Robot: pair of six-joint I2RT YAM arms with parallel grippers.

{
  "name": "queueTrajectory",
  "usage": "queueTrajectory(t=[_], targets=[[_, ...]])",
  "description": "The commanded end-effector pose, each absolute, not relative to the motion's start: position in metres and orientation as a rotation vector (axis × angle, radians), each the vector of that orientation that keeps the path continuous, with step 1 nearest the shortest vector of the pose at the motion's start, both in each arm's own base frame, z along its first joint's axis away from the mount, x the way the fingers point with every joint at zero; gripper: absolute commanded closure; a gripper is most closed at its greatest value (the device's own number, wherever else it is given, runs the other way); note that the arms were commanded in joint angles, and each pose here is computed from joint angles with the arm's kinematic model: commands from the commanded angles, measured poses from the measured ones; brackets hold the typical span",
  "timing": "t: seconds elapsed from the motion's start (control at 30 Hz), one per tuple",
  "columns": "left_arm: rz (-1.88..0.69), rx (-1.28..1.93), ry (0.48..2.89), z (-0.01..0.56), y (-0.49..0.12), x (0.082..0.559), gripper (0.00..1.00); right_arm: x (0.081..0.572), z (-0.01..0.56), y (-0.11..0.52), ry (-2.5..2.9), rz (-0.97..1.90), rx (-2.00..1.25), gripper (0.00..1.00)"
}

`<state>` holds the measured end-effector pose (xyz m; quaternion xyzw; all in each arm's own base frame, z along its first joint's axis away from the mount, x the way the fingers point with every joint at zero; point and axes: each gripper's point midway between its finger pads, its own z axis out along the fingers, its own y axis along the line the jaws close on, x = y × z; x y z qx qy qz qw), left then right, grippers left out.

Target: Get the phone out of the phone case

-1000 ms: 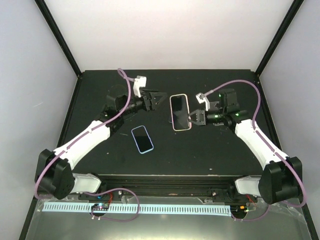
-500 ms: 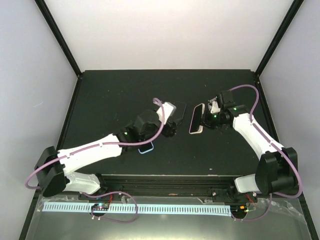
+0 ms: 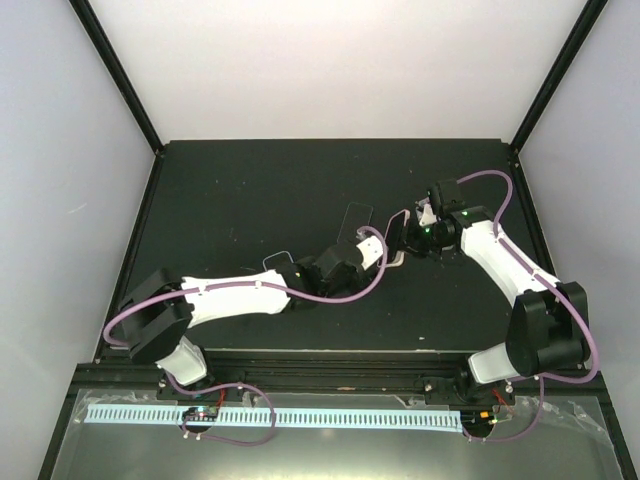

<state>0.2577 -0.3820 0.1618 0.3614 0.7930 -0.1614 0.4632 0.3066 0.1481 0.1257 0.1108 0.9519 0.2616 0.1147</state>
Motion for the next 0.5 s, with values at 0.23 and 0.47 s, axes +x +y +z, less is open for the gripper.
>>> queueTrajectory(t=[0.23, 0.47], targets=[[-0.371, 0.929, 1.799, 0.182, -0.429, 0.265, 0.35, 0.314, 0.15, 0.161, 2.702, 0.904, 0.302, 0.99], [-0.2, 0.885, 1.797, 0.174, -0.425, 0.285, 0.43, 0.308, 0.149, 0.165, 2.699, 0.955, 0.292, 0.99]])
